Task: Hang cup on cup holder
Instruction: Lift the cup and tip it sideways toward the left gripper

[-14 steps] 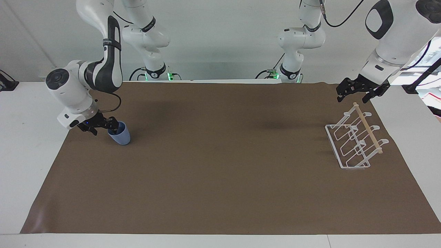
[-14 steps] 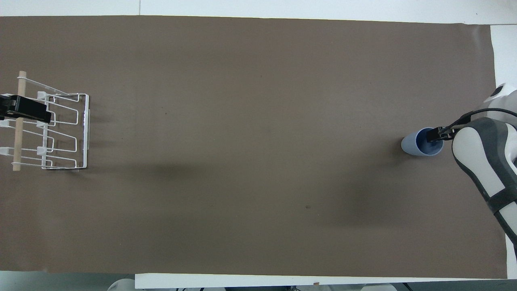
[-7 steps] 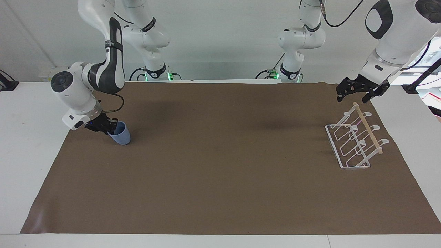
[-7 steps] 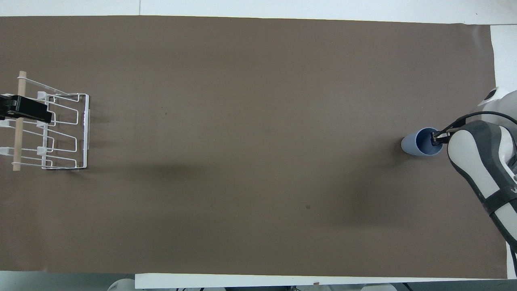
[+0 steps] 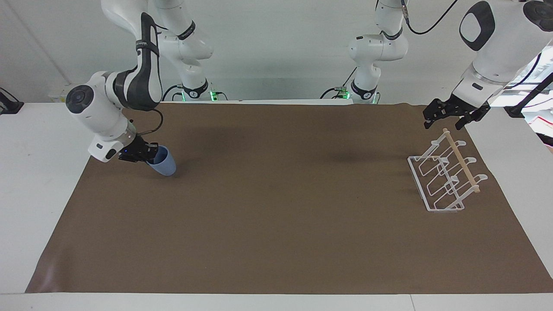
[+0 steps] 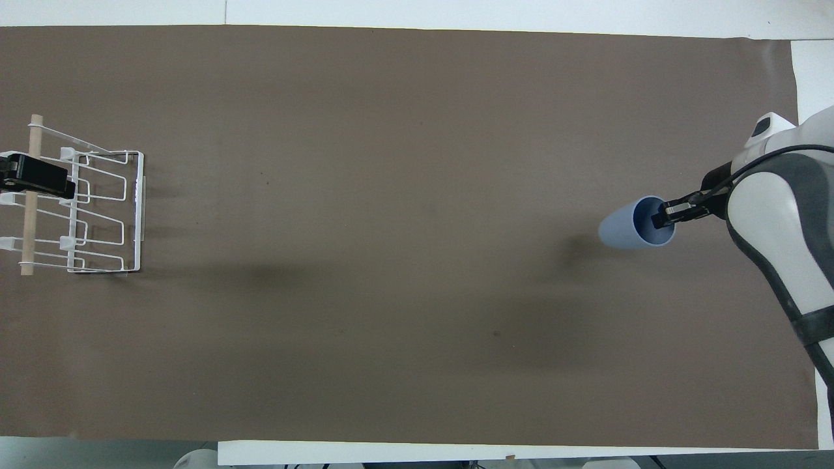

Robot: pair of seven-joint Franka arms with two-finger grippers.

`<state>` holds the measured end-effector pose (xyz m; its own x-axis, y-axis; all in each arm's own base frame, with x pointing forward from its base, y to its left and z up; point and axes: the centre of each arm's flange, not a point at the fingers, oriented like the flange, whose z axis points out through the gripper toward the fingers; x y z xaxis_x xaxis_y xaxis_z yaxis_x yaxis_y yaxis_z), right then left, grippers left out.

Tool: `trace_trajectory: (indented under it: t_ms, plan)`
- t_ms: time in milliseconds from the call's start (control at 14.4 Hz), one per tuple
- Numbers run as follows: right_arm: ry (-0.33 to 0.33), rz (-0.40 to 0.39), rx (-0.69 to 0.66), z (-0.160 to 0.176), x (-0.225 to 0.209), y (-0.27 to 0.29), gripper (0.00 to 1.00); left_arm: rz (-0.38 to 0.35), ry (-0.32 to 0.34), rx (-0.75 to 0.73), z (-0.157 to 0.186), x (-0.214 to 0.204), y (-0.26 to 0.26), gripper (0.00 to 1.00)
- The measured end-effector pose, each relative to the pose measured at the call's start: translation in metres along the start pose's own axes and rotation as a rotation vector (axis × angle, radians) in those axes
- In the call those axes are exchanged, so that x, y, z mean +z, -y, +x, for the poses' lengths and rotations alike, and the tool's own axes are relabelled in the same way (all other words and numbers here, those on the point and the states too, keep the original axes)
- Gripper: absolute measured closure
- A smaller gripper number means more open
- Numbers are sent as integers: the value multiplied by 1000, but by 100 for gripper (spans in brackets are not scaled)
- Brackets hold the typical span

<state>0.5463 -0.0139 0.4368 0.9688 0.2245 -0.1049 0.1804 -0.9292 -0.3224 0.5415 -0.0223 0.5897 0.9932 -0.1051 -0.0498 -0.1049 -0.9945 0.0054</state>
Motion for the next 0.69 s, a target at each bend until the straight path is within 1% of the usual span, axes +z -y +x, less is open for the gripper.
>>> trace_trajectory:
  t_ms: [139,277,347,486,555,694]
  plan:
    - [-30,211,-14,2,-13,49,95,-28,-4,-105,0,0,-1,0]
    - [-53,382,-27,7,-12,88,95,-47,-3,-207,2,-1,-25,0]
    - [-52,444,-24,11,-8,109,95,-63,0,-272,2,-1,-44,0]
    - [-26,578,33,17,3,160,95,-107,18,-456,0,-3,-87,0]
    - [-17,629,74,20,7,185,95,-116,28,-535,-3,-5,-109,0]
    - [-23,729,145,23,19,225,95,-120,43,-678,-12,-12,-156,0]
